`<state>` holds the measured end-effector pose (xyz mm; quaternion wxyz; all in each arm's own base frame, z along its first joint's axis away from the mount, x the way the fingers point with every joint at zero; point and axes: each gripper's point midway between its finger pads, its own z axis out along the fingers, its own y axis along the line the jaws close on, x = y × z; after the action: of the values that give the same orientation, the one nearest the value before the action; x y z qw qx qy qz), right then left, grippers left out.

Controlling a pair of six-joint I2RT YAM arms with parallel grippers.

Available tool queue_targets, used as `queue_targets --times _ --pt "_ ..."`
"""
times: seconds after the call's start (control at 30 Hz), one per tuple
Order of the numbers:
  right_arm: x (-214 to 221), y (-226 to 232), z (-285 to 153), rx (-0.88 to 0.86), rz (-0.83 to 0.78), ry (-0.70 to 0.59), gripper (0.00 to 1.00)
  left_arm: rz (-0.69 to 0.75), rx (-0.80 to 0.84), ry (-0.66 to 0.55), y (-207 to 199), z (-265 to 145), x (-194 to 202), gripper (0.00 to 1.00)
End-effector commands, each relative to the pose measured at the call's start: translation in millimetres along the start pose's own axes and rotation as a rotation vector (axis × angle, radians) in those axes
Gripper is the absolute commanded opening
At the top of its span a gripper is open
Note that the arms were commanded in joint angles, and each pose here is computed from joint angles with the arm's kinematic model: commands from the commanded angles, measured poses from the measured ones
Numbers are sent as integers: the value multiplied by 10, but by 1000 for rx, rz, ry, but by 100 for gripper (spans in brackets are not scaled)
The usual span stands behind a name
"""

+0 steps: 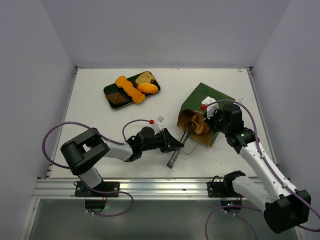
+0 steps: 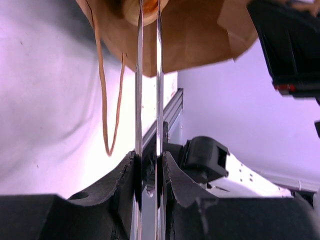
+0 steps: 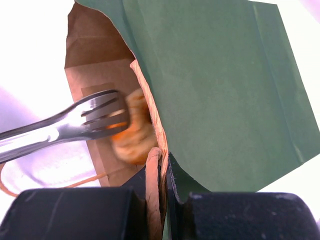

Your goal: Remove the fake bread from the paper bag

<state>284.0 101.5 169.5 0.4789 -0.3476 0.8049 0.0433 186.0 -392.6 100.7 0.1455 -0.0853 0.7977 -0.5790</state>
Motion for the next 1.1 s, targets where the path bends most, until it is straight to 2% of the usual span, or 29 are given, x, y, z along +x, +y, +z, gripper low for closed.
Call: queue_targets --times 0.0,0.3,0.57,0.77,0.83,1.07 --pt "-150 -210 -16 102 32 -54 0 80 69 17 -227 -171 76 0" --pt "-42 -301 31 161 54 -36 0 120 55 44 -237 -543 229 0" --pt "-58 -325 -1 175 61 -47 0 144 19 12 -195 -974 285 0" --pt "-67 -337 -14 180 63 -53 0 210 -18 -105 -341 -1288 80 0" --pt "-75 -343 -25 183 65 -57 0 248 -3 -135 -518 -1367 -14 0" --pt "-84 -343 -41 184 64 -65 0 308 -51 -279 -797 -1730 -612 0"
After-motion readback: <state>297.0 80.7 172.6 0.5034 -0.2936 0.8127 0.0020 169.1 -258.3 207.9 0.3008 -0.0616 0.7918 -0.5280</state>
